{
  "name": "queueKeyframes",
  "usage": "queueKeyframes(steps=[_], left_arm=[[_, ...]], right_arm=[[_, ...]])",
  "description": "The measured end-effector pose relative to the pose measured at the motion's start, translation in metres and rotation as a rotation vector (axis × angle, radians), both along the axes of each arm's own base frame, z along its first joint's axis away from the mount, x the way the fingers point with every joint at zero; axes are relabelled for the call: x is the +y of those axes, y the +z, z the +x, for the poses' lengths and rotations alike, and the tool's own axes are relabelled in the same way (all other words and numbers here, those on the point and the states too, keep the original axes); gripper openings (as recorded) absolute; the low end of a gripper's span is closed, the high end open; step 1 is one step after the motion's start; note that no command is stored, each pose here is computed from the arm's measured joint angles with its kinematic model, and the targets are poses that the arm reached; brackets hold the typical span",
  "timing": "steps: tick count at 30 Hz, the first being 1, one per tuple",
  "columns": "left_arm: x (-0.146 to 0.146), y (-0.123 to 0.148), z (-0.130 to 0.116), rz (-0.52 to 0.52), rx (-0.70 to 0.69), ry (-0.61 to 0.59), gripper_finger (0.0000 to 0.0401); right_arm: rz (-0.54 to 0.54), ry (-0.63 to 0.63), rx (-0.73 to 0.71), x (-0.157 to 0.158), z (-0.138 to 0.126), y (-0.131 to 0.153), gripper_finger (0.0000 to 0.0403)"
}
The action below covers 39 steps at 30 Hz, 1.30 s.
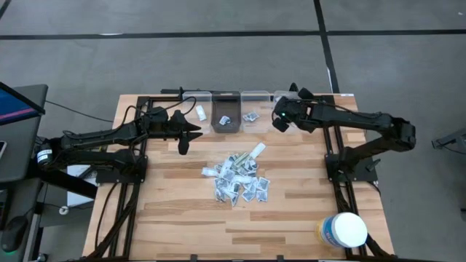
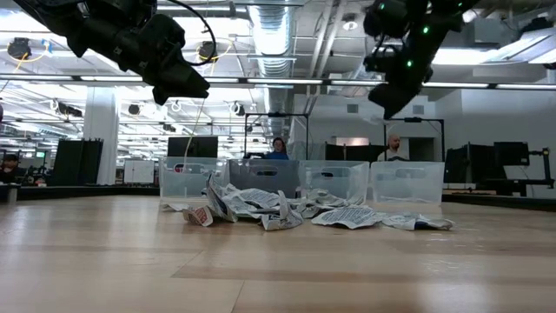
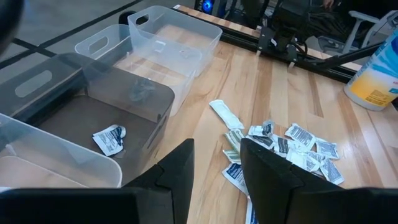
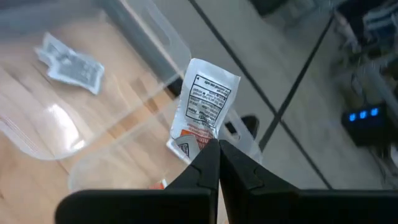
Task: Pick & Place First Aid Supplies
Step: Put the ointment pack into the right transparent bin, then put the towelette pack into the middle transparent bin
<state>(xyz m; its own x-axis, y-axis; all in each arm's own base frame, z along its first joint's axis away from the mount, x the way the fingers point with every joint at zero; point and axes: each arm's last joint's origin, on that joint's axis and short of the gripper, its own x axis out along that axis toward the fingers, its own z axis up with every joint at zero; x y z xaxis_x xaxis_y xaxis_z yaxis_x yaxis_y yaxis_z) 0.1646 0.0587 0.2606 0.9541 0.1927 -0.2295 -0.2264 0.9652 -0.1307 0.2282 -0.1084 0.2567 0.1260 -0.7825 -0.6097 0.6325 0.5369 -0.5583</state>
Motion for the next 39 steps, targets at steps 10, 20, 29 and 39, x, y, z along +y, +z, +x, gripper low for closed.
queueKeyframes(steps=[10, 20, 29, 39], left_arm=[[0.0, 0.0, 0.0, 0.0, 0.0, 0.0, 0.0131], [0.0, 0.0, 0.0, 0.0, 0.0, 0.0, 0.0131], [0.0, 0.0, 0.0, 0.0, 0.0, 0.0, 0.0131], [0.0, 0.0, 0.0, 0.0, 0.0, 0.0, 0.0131]], right_arm=[[0.044, -0.039, 0.084, -0.009, 0.006, -0.021, 0.0001], [0.05, -0.05, 0.083, -0.012, 0.004, -0.02, 0.0016], [0.072, -0.039, 0.1, -0.01, 0.003, -0.021, 0.0083], [0.137, 0.249, 0.083, 0.018, 0.013, -0.01, 0.0084]])
